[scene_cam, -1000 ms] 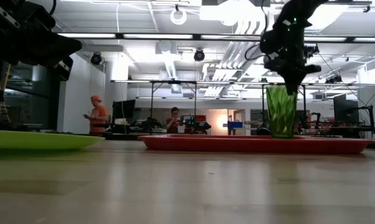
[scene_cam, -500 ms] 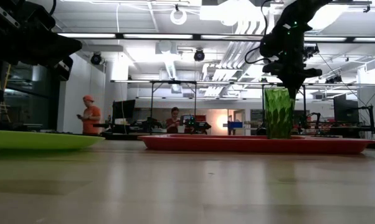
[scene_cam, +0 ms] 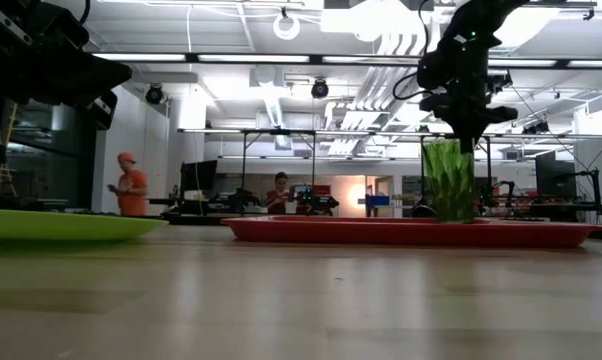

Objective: Pick and place plate/cup/fork/spoon on tray
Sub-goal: Put the green cup on the red tray

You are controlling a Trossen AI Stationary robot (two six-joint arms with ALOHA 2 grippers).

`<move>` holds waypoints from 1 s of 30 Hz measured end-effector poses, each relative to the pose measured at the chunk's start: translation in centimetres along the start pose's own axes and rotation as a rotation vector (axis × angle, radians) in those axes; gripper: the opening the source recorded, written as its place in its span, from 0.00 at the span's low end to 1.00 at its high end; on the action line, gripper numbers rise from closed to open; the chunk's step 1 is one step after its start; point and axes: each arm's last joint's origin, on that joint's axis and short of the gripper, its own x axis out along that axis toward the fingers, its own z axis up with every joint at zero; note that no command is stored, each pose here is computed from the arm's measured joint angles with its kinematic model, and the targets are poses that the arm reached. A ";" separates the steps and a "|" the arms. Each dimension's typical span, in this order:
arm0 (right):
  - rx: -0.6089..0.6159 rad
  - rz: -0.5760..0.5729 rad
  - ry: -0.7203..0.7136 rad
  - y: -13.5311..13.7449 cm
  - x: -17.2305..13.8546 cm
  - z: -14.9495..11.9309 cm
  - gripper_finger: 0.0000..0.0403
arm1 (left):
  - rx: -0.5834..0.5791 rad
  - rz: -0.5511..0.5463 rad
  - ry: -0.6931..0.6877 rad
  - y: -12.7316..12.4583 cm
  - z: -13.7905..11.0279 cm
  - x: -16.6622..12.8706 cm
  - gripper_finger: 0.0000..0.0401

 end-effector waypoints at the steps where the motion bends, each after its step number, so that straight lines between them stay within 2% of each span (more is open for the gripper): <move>1: 0.000 -0.003 0.005 0.0 0.0 -0.1 0.08 | 0.000 0.000 0.000 0.0 0.0 0.0 0.00; 18: -0.009 -0.058 -0.016 -0.2 0.0 0.0 0.36 | 0.000 0.000 0.000 0.0 0.0 0.0 0.00; 30: -0.050 -0.097 0.003 -0.4 -0.1 -0.3 0.38 | 0.000 0.000 0.000 0.0 0.0 0.0 0.00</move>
